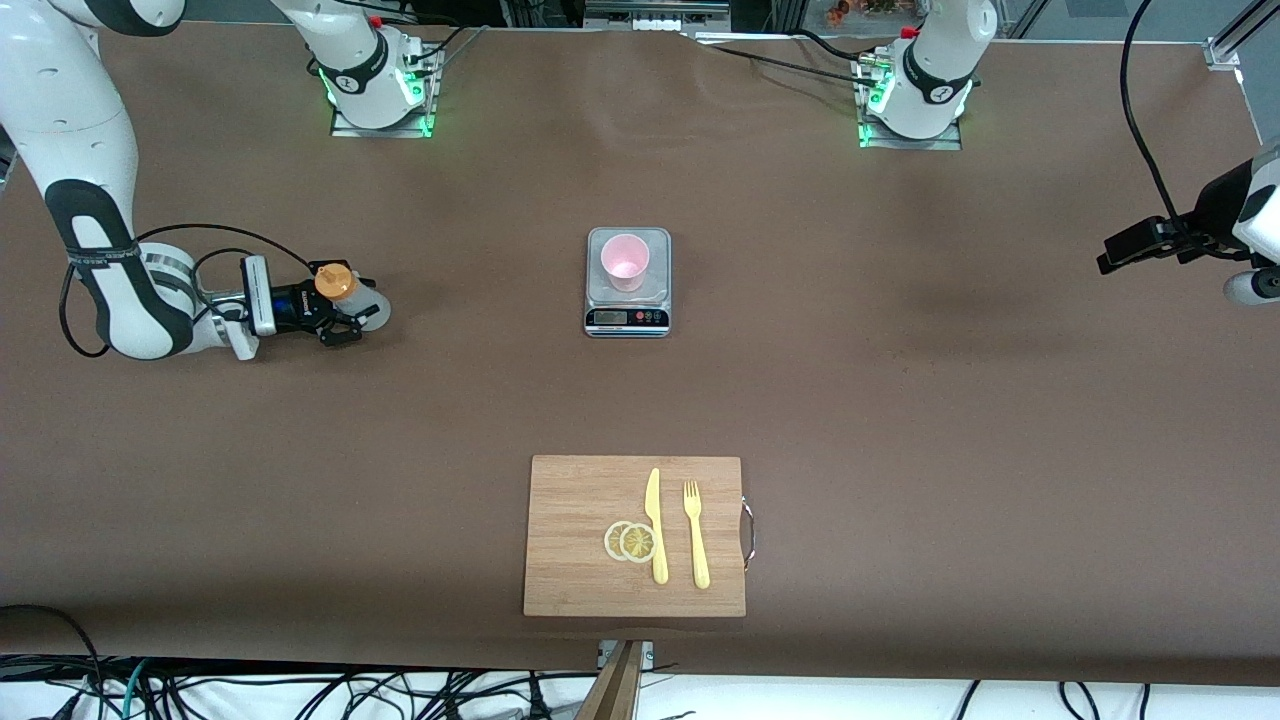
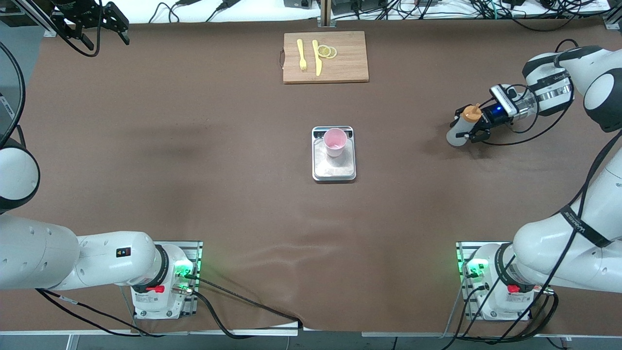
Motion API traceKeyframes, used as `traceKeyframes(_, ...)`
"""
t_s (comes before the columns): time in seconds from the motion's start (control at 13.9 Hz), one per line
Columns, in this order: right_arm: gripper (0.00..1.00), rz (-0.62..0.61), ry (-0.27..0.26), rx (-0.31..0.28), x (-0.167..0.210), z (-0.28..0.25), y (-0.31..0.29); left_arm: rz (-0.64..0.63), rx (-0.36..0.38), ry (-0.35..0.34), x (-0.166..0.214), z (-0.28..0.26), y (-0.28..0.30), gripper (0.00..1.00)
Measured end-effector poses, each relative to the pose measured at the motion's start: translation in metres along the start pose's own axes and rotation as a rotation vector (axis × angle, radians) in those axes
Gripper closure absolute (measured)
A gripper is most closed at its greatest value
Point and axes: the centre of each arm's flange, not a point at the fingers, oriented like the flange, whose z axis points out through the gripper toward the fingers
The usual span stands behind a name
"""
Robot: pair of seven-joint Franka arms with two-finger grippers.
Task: Add sauce to pink cup with both arms
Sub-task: 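Lower the bottle upright onto the table and open the right gripper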
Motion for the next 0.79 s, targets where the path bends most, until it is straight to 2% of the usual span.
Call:
traceKeyframes(0.29,0.02,0.002,0.007,-0.013,-0.002,-0.003,-0.001,0.000,0.000,-0.001,0.000,0.001,0.000,0.00)
traceKeyframes(0.79,0.00,-0.034,-0.013,-0.080,0.005,-0.045,0.005,0.005,0.001,-0.001,0.000,0.001,0.003,0.00)
